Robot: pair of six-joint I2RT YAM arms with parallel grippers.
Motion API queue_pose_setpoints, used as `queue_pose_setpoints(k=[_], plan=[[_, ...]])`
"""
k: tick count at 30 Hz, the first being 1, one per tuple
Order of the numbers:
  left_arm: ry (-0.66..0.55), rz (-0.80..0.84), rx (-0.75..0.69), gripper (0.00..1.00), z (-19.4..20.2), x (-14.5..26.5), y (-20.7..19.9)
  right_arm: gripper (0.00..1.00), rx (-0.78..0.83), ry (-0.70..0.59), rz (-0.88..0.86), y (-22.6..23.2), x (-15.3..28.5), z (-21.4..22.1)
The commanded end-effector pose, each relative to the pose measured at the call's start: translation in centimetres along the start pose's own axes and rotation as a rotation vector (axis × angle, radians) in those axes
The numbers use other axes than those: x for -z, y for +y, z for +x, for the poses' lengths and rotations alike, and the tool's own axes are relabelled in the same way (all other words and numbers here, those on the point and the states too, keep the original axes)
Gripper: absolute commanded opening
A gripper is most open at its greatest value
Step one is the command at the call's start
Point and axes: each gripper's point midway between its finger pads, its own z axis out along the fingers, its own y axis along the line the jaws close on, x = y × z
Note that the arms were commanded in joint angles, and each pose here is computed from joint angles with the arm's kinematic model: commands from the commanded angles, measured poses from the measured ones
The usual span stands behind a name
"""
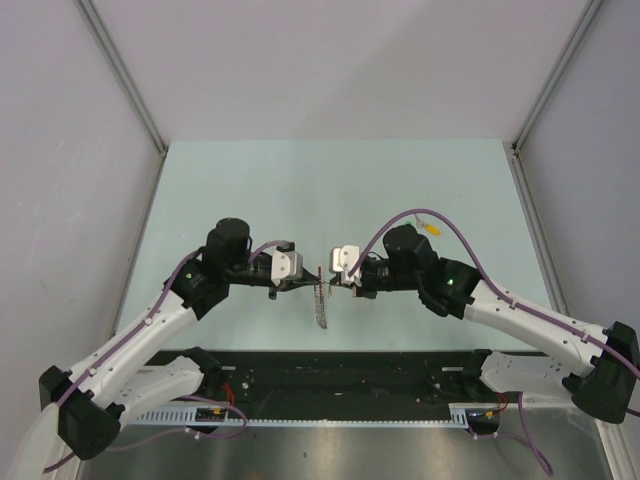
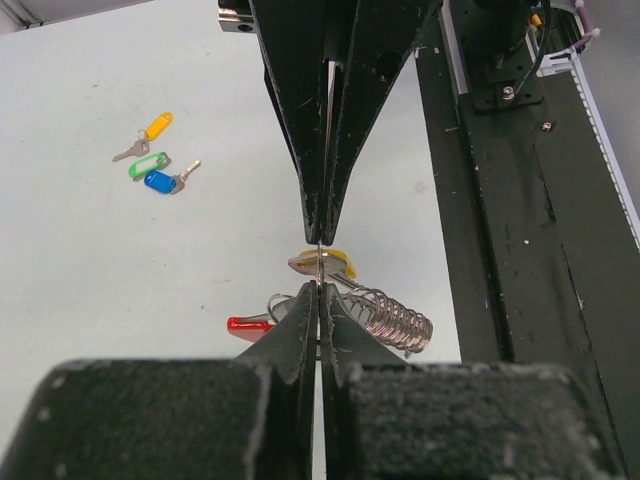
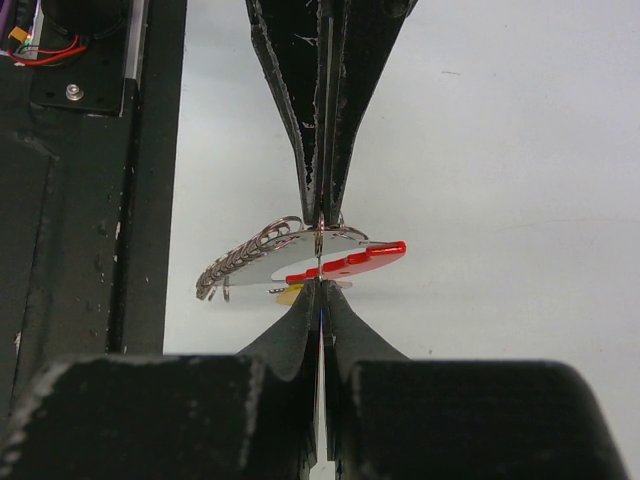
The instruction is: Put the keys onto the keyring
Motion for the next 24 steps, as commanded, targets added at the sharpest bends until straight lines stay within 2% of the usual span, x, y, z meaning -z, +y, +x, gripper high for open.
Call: queue_pose_setpoints(k=[1,15,24], plan=[[-0.053,0.044,-0.046,0.00,-1.5,-0.5,-0.5,0.00,0.054,-0.118,0.018,-0.7,0.8,-4.3],[-0.037,0.042,-0.014,0.00,-1.3,-0.9,-0.4,0.00,0.031,-0.186,0.071,-1.3,1.4,-5.9],[-0.023,0.012,0.004,0.00,-1.3,-1.0,0.0,0.00,0.036,-0.196,0.047,-0.8,1.3,-6.1]])
